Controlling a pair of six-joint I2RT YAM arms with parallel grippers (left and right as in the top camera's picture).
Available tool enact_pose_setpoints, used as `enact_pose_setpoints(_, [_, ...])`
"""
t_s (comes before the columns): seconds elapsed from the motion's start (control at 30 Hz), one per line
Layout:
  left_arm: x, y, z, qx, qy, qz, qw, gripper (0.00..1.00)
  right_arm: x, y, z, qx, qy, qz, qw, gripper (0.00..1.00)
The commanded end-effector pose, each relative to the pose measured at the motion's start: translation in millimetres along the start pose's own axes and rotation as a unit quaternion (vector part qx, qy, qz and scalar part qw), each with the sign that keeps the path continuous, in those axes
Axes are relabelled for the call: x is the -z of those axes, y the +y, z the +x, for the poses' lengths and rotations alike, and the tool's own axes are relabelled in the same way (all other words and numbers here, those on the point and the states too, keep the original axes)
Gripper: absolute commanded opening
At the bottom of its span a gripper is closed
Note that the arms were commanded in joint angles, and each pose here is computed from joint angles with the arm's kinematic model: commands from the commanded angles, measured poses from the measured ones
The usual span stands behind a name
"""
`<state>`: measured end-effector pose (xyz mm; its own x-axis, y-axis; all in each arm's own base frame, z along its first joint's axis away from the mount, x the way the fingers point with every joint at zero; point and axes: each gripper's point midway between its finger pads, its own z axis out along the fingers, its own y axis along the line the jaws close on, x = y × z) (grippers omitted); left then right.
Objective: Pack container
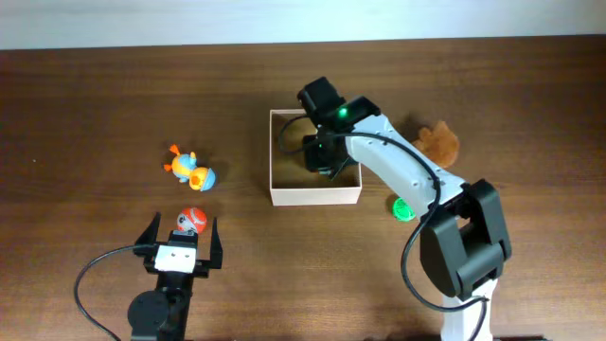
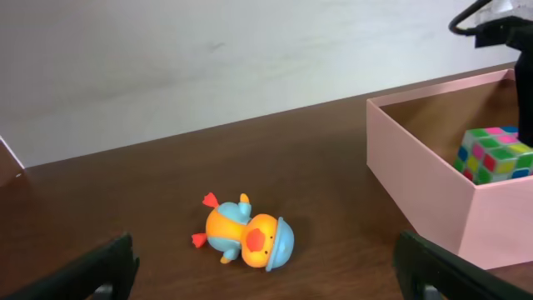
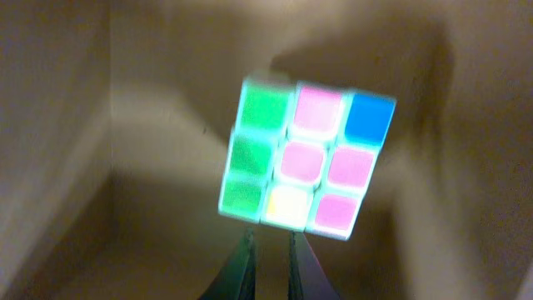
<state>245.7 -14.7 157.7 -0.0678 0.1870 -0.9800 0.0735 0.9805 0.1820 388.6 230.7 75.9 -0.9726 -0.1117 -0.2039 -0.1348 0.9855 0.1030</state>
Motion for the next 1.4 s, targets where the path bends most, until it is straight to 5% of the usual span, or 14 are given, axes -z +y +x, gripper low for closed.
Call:
enact_pose_setpoints(0.0, [0,0,1,-0.006,-0.001,0.001,1.0,0.99,-3,16,10,0.024,0.008,-0.005,1.0,0.09])
enact_pose_setpoints(0.4, [0,0,1,-0.006,-0.001,0.001,1.0,0.99,-41,6,24,0.032,-0.004,0.021,0.999,0.17])
enact_pose_setpoints(0.97, [0,0,1,-0.006,-0.001,0.001,1.0,0.99,-38,-5,-21,0.033,-0.101,0.054,0.993,0.19])
enact_pose_setpoints(1.37, [0,0,1,-0.006,-0.001,0.001,1.0,0.99,-37,-44,-28,0.02,-0.092,0.082,0.992,0.19])
